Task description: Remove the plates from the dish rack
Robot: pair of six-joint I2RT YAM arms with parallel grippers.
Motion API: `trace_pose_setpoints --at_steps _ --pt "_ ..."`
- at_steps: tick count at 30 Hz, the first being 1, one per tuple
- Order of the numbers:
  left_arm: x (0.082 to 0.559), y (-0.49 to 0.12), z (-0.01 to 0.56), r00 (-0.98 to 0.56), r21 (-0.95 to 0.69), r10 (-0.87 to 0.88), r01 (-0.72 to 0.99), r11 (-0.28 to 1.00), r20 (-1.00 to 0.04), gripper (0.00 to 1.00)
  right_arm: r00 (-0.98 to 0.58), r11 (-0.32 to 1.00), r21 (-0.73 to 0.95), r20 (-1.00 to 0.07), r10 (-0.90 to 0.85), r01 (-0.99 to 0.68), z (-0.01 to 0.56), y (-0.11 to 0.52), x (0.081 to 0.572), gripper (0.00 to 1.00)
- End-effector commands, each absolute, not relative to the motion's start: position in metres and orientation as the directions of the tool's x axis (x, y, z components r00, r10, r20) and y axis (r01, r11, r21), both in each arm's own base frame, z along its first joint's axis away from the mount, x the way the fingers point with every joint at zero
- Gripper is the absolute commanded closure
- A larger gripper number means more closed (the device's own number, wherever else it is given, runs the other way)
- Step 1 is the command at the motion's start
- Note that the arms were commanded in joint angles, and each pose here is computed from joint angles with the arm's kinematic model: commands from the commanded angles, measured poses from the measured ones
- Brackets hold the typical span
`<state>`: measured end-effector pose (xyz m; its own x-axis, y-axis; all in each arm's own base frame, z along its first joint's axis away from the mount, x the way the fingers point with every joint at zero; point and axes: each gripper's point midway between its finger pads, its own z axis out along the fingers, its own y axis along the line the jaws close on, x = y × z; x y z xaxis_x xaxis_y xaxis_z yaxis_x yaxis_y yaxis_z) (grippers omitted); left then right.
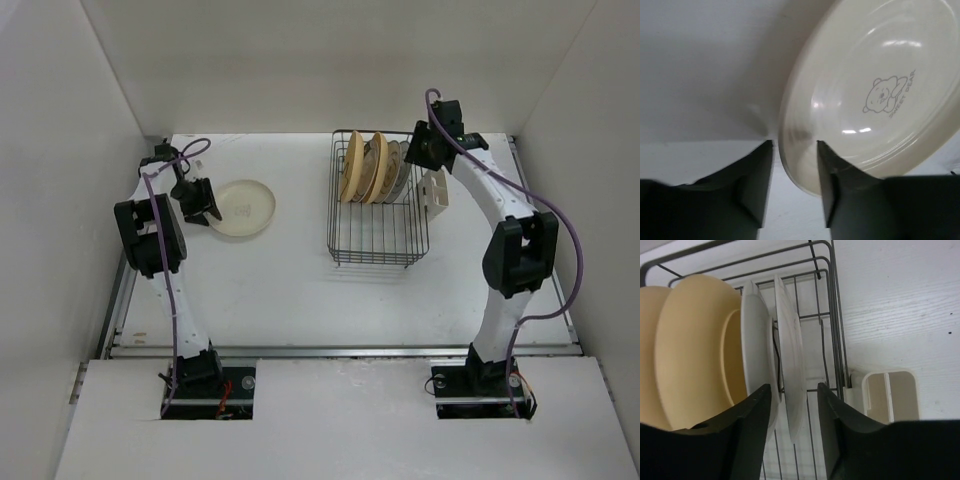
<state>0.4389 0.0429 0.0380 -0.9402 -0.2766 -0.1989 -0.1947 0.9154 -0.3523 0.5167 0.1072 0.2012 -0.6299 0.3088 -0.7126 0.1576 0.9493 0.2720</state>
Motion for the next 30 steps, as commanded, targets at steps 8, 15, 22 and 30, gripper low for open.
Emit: trace_pose_setpoints --at_steps 8,15,22,30 --pt "0.441 0.046 0.092 -0.921 -0.318 -0.258 -0.161 0.934 -0.293 0.24 -0.666 0.946 0.277 -0.676 0.316 0.168 0.164 0.113 0.536 0.76" --pt "0.437 0.067 0.158 -0.875 -0.187 -0.204 -0.132 0.973 -0.44 0.15 -0.557 0.967 0.179 -0.792 0.25 0.181 0.225 0.1 0.539 1.0" --pt "0.424 0.074 0.198 -0.861 -0.127 -0.164 -0.117 0.985 -0.481 0.15 -0.46 0.954 -0.011 -0.878 0.134 0.3 0.286 0.08 0.534 1.0" --pt "0.405 0.078 0.22 -0.855 -0.073 -0.135 -0.113 0.991 -0.5 0.15 -0.294 0.807 -0.147 -0.955 0.034 0.572 0.376 0.027 0.497 1.0"
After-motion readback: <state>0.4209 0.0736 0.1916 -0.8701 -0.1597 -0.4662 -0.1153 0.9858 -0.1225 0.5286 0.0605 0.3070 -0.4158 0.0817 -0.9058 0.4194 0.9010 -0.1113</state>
